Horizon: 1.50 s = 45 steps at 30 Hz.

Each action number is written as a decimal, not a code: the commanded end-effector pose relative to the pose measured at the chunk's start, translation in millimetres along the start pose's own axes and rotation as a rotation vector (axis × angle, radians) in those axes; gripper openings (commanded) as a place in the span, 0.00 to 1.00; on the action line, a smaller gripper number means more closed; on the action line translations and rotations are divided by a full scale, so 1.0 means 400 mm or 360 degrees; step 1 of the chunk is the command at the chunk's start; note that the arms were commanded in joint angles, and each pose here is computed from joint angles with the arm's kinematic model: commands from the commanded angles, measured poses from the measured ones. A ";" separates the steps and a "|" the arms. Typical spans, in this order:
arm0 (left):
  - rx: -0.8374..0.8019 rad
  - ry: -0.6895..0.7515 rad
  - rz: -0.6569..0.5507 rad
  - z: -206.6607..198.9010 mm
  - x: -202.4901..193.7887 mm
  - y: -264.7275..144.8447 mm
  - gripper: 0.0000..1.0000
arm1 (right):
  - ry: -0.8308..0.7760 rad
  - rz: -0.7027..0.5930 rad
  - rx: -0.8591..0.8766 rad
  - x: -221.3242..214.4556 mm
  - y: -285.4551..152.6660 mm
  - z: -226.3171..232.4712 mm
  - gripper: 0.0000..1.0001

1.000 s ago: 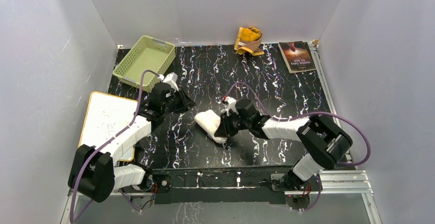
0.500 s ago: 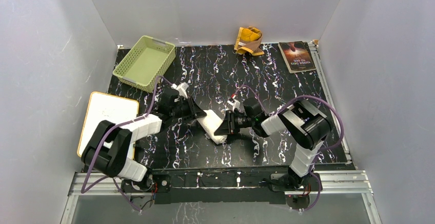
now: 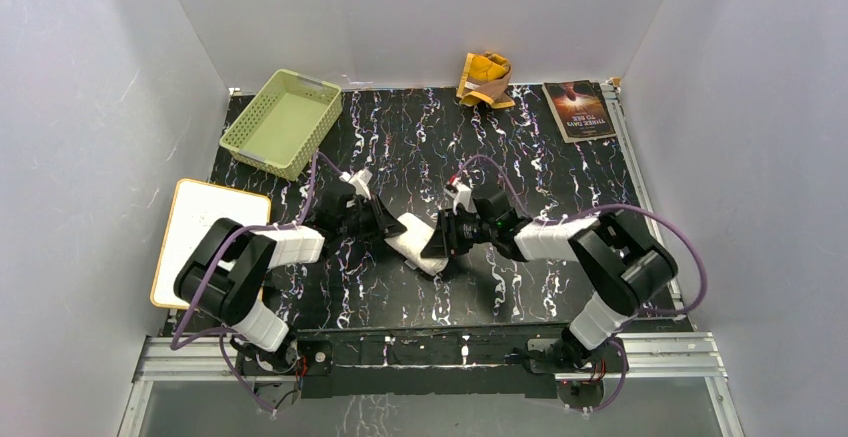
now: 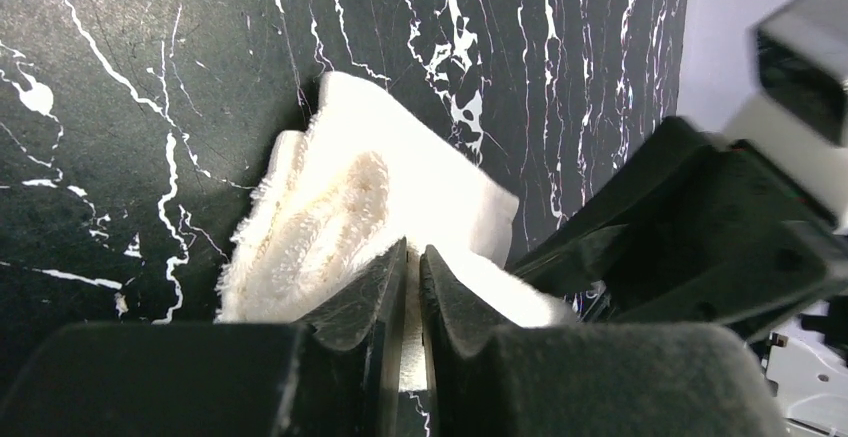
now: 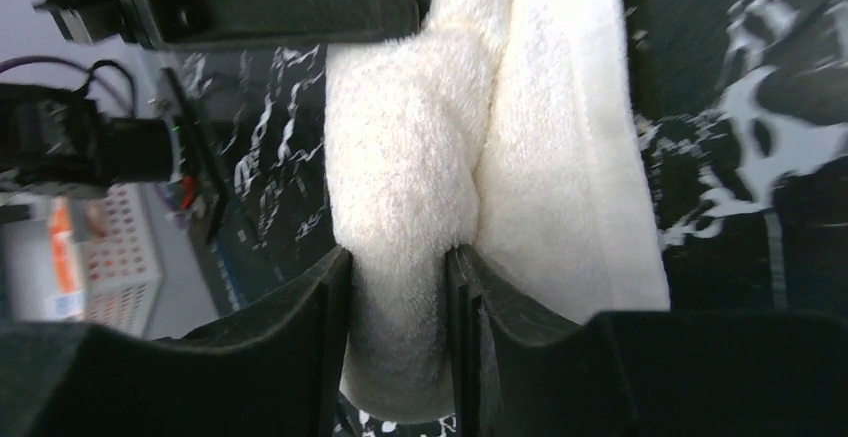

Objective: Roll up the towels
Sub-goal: Roll the towel at the center of the board.

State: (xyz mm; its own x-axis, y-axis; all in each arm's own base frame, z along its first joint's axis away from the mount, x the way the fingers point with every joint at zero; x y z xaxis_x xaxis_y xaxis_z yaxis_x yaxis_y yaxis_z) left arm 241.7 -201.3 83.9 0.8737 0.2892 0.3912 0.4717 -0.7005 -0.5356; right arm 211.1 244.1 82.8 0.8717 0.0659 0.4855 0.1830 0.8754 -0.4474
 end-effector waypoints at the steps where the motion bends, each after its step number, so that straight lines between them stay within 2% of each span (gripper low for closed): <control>1: 0.0148 0.0007 0.0092 0.059 -0.056 0.008 0.10 | -0.0408 -0.0144 -0.0451 0.098 -0.037 0.001 0.37; 6: 0.0154 0.0031 0.0103 0.050 -0.057 0.027 0.10 | -0.0722 -0.0228 -0.0761 0.136 -0.059 0.029 0.43; 10: 0.0171 0.0047 0.0124 0.048 -0.060 0.041 0.10 | -0.0997 -0.0281 -0.0849 0.135 -0.058 0.086 0.49; 15: 0.0202 0.0055 0.0147 0.053 -0.061 0.048 0.10 | -0.1318 -0.0241 -0.0907 0.092 -0.035 0.153 0.46; 28: 0.0295 0.0102 0.0207 0.062 -0.054 0.056 0.10 | -0.1466 0.0062 -0.1083 -0.006 0.037 0.111 0.42; 30: 0.0294 0.0106 0.0218 0.062 -0.054 0.056 0.10 | -0.1489 0.0106 -0.1143 -0.014 0.047 0.100 0.39; 33: 0.0293 0.0111 0.0250 0.064 -0.057 0.061 0.11 | -0.1508 0.0159 -0.1262 -0.021 0.057 0.084 0.27; 35: 0.0275 0.0109 0.0256 0.060 -0.055 0.063 0.11 | -0.1501 0.0182 -0.1360 -0.022 0.060 0.069 0.22; 39: 0.0257 0.0122 0.0247 0.049 -0.042 0.058 0.11 | -0.1461 0.0161 -0.1469 -0.019 0.061 0.057 0.02; 43: 0.0196 0.0084 0.0116 0.024 0.019 -0.003 0.15 | -0.1364 0.0074 -0.1277 -0.015 0.065 0.101 0.00; 45: 0.0172 0.0072 0.0004 0.007 0.061 -0.058 0.22 | -0.1286 0.0050 -0.1085 -0.017 0.075 0.143 0.00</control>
State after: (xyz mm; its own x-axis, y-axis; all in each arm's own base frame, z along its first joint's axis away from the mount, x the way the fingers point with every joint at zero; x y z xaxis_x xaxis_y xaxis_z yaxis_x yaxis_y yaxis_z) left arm 260.2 -213.5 86.3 0.8803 0.2089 0.4259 0.4420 -0.6870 -0.5767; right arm 194.2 288.0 97.5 0.3052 0.6950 0.6510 0.6765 0.3229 -0.6618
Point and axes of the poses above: each gripper's point midway between its finger pads, its own y axis out along the fingers, its own z axis along the line the jaws close on, x = y × z, the point moved 7 cm from there along -y, back along the fingers
